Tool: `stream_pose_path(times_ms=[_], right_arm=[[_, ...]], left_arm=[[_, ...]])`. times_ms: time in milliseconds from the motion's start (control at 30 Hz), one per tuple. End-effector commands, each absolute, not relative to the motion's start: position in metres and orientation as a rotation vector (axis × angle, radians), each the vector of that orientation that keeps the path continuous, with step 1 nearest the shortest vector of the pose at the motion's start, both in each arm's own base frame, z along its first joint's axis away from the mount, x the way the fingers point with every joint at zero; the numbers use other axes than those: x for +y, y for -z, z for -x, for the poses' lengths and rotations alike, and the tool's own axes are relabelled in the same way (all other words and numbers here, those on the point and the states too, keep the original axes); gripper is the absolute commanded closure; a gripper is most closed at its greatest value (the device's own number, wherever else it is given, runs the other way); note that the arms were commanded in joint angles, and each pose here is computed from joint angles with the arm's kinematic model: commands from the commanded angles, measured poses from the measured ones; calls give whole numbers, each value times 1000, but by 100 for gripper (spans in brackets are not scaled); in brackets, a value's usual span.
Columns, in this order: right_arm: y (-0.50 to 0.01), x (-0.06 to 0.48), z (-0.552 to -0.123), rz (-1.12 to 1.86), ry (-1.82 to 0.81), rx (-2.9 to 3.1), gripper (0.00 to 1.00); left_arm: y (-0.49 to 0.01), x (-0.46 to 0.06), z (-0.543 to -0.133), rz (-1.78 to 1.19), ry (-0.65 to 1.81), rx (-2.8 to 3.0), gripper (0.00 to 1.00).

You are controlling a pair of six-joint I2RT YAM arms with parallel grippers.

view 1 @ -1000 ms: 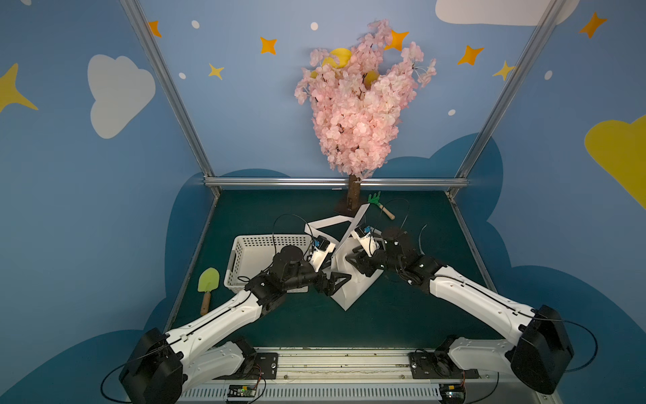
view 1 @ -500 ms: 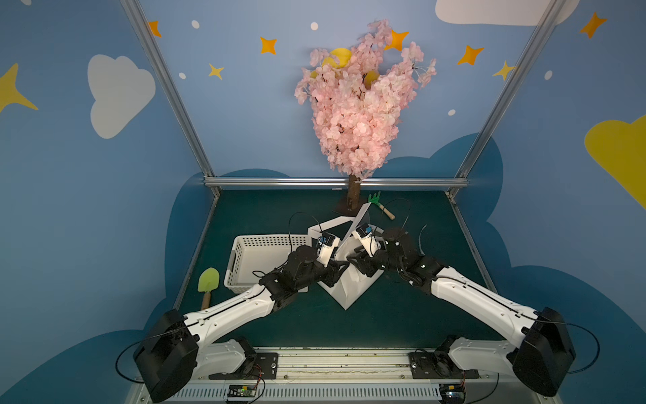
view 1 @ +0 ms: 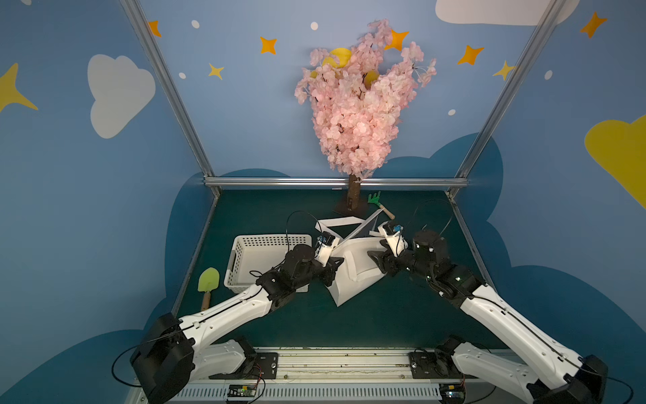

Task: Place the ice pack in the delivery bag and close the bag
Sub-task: Close the delivery bag at the center of the board.

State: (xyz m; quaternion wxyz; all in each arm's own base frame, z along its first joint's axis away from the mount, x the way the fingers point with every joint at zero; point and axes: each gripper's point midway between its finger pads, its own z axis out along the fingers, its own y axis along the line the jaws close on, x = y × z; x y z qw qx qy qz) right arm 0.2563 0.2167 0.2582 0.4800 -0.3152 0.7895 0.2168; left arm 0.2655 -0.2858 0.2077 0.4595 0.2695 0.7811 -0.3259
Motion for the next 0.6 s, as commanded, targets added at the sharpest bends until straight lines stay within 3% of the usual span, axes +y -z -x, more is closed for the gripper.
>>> stream_pose_path(times_ms=[0, 400, 500, 567], right_arm=[[-249, 201, -243, 780, -570, 1952, 27], [-250, 200, -255, 745, -643, 1852, 23], [-283, 208, -260, 720, -699, 1777, 26], [-307, 214, -262, 695, -755, 1757, 35]], left_arm=[[-221, -271, -265, -730, 884, 1861, 97], [-223, -252, -260, -862, 1076, 1832, 97], [-222, -250, -260, -840, 1068, 1835, 97], [-223, -250, -259, -832, 1062, 1834, 97]])
